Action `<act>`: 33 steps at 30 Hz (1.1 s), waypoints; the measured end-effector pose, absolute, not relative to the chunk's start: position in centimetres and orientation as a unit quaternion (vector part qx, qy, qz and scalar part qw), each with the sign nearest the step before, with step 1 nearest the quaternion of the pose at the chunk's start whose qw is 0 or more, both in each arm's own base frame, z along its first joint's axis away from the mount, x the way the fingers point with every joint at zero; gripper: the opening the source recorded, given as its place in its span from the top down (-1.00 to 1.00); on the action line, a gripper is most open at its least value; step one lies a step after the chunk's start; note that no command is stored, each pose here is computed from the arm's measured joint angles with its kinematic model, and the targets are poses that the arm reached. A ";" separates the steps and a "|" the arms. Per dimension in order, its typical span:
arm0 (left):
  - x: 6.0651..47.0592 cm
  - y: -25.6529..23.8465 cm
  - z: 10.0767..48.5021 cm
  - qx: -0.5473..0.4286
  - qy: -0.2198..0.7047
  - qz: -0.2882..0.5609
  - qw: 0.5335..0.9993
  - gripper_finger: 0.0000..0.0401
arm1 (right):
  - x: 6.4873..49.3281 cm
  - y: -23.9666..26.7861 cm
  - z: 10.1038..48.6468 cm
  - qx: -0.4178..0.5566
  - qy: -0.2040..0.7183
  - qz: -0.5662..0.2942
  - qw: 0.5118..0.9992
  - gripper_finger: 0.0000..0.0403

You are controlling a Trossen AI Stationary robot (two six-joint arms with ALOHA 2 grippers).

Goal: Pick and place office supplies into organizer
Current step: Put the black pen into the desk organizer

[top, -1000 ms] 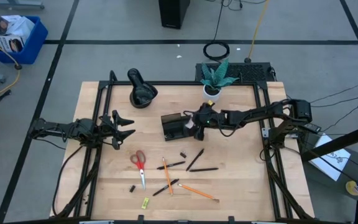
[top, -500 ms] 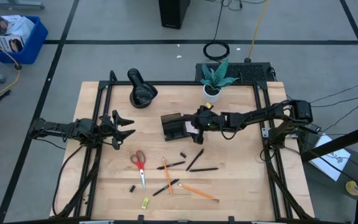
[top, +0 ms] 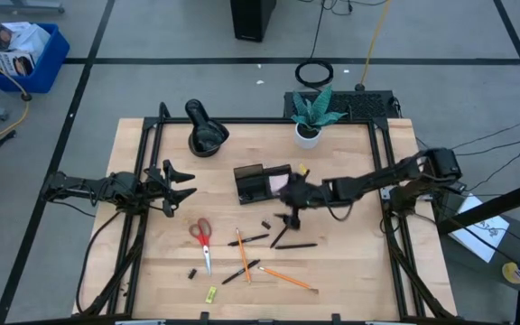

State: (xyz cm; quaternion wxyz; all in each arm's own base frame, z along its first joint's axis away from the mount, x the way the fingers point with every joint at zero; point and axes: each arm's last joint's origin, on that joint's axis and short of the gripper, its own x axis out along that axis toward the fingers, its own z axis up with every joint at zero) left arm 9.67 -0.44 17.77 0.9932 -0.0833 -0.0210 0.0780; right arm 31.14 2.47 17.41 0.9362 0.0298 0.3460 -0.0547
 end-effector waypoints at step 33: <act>9.7 -0.4 17.8 -0.083 -0.021 0.078 0.993 -0.12 | 25.4 13.1 15.4 0.096 0.482 -0.050 0.869 -0.93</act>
